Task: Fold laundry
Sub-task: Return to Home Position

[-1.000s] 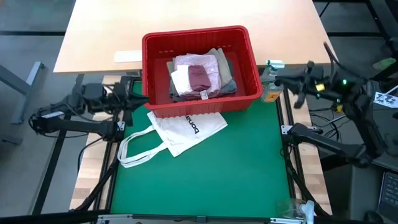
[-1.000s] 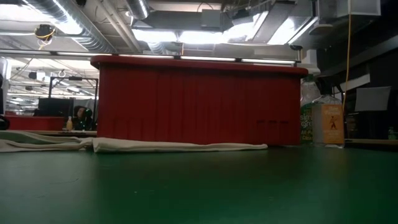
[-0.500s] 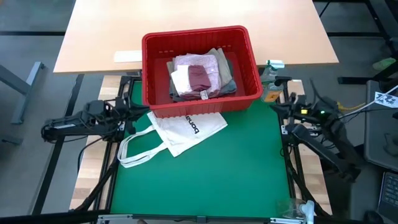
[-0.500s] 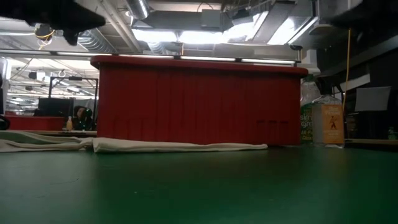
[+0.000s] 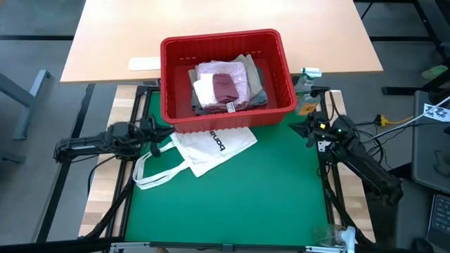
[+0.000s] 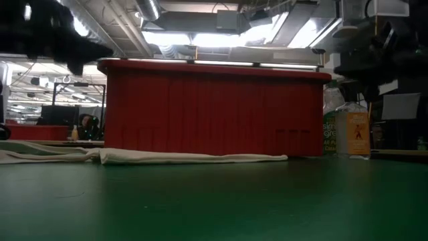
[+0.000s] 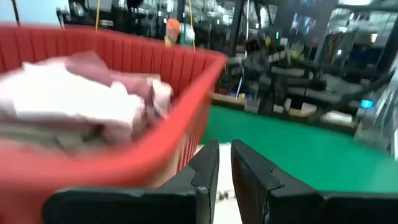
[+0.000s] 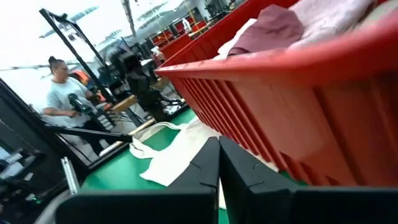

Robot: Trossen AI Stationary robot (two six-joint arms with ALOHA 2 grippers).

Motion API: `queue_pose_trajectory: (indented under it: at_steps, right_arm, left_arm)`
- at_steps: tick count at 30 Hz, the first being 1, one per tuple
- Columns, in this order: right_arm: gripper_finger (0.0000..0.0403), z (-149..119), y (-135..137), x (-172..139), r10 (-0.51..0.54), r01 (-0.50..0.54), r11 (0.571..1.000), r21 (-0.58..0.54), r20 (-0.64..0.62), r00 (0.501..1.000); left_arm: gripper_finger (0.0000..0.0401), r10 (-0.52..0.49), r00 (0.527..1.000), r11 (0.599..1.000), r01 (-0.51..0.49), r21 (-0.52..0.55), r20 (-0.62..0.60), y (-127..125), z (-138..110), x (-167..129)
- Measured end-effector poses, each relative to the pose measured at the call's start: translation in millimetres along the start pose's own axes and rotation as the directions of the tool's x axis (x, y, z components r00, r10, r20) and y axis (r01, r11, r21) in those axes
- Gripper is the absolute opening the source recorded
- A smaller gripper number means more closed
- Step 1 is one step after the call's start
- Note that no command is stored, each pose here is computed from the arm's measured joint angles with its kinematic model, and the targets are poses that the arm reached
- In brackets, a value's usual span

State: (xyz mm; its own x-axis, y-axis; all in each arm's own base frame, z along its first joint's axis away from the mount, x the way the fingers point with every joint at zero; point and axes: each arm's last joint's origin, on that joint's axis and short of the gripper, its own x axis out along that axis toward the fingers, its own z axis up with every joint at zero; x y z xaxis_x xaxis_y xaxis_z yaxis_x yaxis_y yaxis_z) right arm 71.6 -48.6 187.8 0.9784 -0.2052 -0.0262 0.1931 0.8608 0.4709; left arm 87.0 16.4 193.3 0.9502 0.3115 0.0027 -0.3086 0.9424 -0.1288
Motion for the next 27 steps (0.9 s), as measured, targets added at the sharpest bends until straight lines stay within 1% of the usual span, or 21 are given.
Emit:
queue_pose_trajectory:
  at_steps: [1, 4, 5, 11, 14, 17, 21, 23, 27]
  right_arm:
    - [0.0005, -3, -3, 2, 0.007, -0.007, 1.0, 0.013, 0.005, 1.0]
    - [0.0006, -9, -7, 4, 0.035, -0.035, 0.999, 0.013, 0.014, 0.999]
    - [0.0005, -9, -7, 5, 0.04, -0.04, 0.999, 0.016, 0.02, 0.999]
    - [0.0005, -10, -5, 6, 0.075, -0.075, 0.997, -0.012, 0.012, 0.997]
    - [0.0005, -13, -1, 9, 0.115, -0.115, 0.993, -0.026, 0.017, 0.993]
    - [0.0005, -17, 4, 13, 0.144, -0.142, 0.987, -0.07, 0.032, 0.989]
    - [0.0005, -23, 11, 16, 0.119, -0.114, 0.987, -0.114, 0.044, 0.992]
    - [0.0005, -26, 14, 17, 0.084, -0.078, 0.99, -0.119, 0.042, 0.996]
    - [0.0005, -36, 19, 21, 0.013, -0.014, 0.993, -0.116, -0.003, 1.0]
  left_arm:
    - [0.0039, 0.001, 1.0, 1.0, -0.001, 0.001, -0.01, 1, -8, 2]
    - [0.0039, -0.005, 0.999, 1.0, 0.005, -0.01, 0.041, 1, -20, 7]
    - [0.0039, -0.007, 0.999, 1.0, 0.007, -0.012, 0.042, 1, -24, 8]
    - [0.0039, -0.007, 0.999, 1.0, 0.007, -0.001, 0.04, 1, -24, 9]
    - [0.0039, -0.005, 0.999, 1.0, 0.005, 0.001, 0.038, 1, -24, 9]
    - [0.0039, -0.005, 0.999, 1.0, 0.005, 0.001, 0.036, 1, -24, 9]
    - [0.0039, -0.005, 0.999, 1.0, 0.005, 0.001, 0.036, 1, -24, 9]
    - [0.0039, -0.005, 0.999, 1.0, 0.005, 0.001, 0.036, 1, -24, 9]
    - [0.0039, -0.005, 0.999, 1.0, 0.005, 0.001, 0.036, 1, -24, 9]
